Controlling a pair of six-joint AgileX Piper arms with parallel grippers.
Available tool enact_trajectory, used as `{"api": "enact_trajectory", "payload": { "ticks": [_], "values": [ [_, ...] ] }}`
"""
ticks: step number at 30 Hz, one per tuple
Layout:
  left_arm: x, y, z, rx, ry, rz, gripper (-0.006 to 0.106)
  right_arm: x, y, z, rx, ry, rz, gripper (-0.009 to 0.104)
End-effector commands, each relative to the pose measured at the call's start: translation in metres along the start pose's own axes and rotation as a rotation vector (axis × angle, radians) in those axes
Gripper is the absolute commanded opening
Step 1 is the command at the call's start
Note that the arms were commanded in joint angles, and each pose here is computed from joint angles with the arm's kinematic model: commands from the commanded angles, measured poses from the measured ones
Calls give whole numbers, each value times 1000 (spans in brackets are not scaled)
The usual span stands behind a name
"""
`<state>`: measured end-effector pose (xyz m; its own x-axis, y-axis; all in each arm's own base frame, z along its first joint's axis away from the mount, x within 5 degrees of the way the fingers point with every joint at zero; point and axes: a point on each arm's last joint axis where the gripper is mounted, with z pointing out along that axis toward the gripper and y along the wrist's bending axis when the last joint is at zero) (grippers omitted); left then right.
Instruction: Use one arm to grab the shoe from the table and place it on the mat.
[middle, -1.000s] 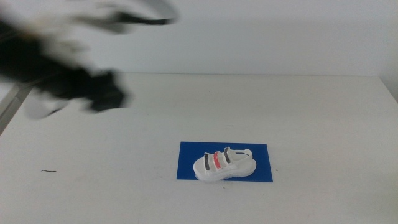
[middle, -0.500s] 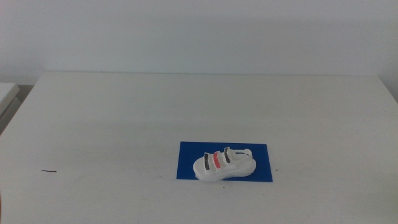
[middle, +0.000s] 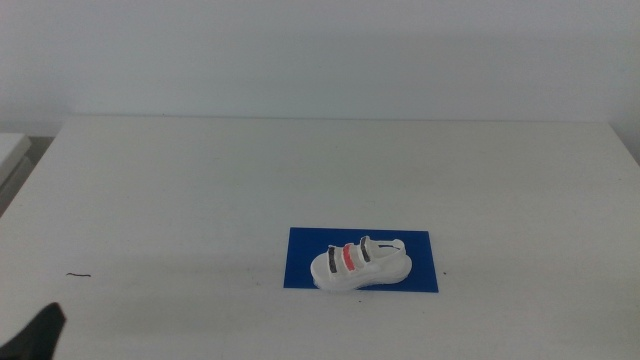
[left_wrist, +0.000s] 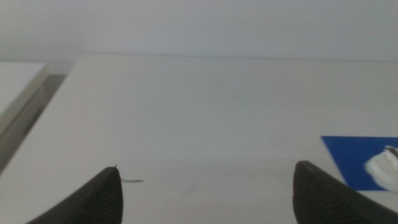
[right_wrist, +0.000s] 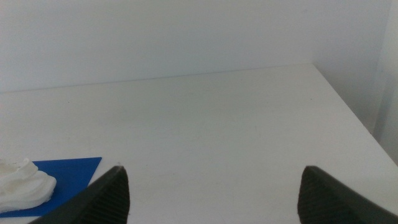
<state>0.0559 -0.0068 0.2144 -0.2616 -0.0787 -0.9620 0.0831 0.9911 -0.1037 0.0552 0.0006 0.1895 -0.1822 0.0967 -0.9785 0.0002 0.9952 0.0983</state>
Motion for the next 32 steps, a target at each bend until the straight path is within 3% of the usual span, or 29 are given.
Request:
{"api": "enact_trajectory", "payload": {
  "ticks": [1, 5, 7, 11, 32],
  "values": [
    [7, 0, 5, 32, -41, -9, 94, 0, 0, 0, 0, -9, -11, 79],
    [16, 1, 11, 34, -128, 15, 94, 0, 0, 0, 0, -9, -11, 79],
    [21, 3, 11, -3, -76, 71, 94, 0, 0, 0, 0, -9, -11, 79],
    [16, 5, 7, -48, -148, 185, 94, 0, 0, 0, 0, -9, -11, 79],
    [15, 10, 4, -129, -177, 156, 94, 0, 0, 0, 0, -9, -11, 79]
  ]
}}
